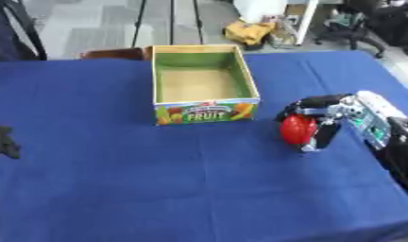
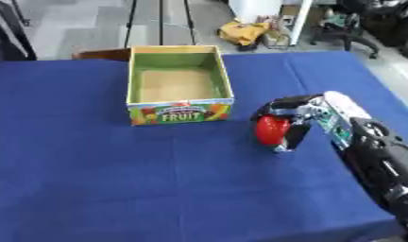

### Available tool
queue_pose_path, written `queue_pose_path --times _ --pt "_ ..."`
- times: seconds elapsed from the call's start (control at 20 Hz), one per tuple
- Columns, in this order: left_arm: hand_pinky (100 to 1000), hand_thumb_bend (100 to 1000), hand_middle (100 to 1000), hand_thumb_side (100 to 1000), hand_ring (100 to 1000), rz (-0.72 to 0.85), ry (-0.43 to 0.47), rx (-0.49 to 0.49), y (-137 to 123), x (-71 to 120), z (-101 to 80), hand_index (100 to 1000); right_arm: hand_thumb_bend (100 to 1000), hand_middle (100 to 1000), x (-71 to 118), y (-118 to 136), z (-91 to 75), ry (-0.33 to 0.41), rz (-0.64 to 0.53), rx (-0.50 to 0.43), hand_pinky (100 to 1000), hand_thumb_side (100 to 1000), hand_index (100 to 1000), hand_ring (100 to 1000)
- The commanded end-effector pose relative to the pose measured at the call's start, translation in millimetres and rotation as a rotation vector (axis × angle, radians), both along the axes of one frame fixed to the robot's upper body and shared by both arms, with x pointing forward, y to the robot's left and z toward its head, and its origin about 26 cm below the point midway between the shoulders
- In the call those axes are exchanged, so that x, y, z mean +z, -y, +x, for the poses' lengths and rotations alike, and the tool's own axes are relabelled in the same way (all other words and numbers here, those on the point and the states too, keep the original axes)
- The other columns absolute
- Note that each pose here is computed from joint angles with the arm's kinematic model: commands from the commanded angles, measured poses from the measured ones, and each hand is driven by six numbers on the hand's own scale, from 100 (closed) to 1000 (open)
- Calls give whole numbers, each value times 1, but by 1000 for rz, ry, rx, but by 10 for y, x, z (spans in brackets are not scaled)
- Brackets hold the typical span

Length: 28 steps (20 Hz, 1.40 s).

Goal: Pick up objects on the table and place them in the box.

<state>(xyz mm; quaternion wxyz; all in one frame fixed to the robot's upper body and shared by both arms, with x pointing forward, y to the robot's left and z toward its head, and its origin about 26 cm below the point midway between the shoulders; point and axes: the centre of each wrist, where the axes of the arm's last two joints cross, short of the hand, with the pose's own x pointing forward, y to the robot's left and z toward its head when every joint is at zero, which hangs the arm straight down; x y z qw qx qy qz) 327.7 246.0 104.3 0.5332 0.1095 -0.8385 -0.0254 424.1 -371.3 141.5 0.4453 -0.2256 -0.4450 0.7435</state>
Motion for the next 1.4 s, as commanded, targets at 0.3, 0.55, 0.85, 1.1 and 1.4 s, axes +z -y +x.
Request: queue_pose_path --times 0.3,0.55,0.85,1.1,1.4 --pt "584 954 405 781 361 4 26 1 -23 75 2 565 100 653 510 -123 3 141 30 70 100 129 904 401" --pt "584 955 405 780 361 7 26 3 -29 73 2 565 100 630 609 -173 -11 167 39 85 100 126 834 401" --pt "584 956 405 779 361 9 23 2 -33 65 -1 565 100 635 815 -199 -1 224 48 89 100 127 837 404" --pt "584 957 405 778 361 15 21 -5 -29 61 -2 565 105 642 1060 -276 96 286 49 93 100 128 839 408" --pt "584 958 404 779 360 19 32 -33 25 107 13 565 106 655 1218 -435 296 336 56 81 100 125 841 421"
